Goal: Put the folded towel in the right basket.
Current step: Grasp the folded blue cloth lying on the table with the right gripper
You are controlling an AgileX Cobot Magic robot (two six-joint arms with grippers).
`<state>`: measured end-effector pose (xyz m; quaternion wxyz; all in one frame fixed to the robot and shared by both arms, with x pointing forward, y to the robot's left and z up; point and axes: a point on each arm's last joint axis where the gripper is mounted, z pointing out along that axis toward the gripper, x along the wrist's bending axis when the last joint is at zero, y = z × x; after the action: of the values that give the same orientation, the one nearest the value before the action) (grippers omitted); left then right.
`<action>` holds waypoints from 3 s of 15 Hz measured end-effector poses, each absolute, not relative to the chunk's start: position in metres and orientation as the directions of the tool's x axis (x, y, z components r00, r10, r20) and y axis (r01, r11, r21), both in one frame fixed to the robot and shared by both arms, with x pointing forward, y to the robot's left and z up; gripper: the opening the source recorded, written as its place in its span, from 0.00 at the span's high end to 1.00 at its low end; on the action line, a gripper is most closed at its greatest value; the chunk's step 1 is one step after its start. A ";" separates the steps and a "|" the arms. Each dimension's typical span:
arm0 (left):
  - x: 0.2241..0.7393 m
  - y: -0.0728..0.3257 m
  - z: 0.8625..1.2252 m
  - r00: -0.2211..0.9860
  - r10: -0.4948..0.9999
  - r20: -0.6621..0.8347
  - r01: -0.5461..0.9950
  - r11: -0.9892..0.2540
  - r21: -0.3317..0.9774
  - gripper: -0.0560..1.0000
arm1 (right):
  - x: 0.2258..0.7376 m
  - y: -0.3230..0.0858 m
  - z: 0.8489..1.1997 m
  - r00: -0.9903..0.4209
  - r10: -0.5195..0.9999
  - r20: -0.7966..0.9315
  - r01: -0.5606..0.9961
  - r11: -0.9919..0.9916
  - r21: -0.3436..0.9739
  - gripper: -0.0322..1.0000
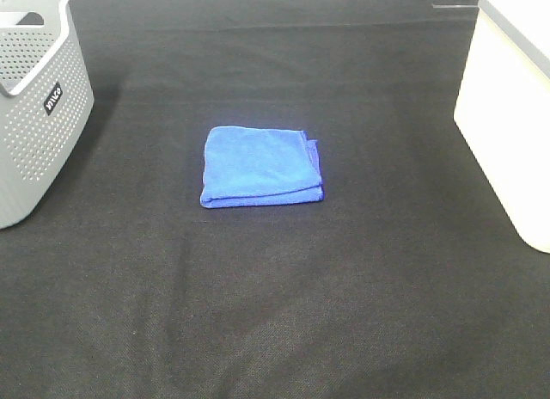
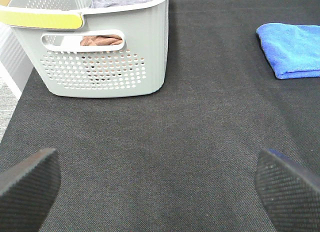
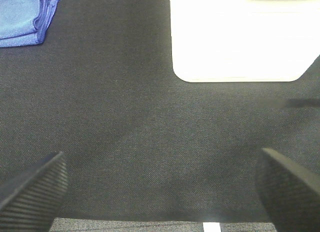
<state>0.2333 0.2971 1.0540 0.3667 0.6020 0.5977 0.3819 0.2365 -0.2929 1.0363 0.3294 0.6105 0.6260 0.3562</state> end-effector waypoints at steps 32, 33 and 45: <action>0.233 0.297 1.054 -0.006 1.000 0.021 0.439 -0.017 0.898 0.01 | 0.618 -0.159 1.071 -0.332 0.798 0.503 0.897 0.102 0.431 0.02; 0.233 0.297 1.054 -0.006 1.000 0.021 0.439 -0.017 0.898 0.01 | 0.640 -0.149 1.042 -0.322 0.788 0.525 0.915 0.117 0.386 0.02; 0.233 0.297 1.054 -0.006 1.000 0.021 0.439 -0.017 0.898 0.01 | 0.735 -0.142 0.877 -0.138 0.765 0.629 0.990 0.101 0.094 0.04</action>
<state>0.2333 0.2971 1.0540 0.3667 0.6020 0.5977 0.3819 0.7348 -0.1417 0.8774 -0.2186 0.6192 0.7089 0.2575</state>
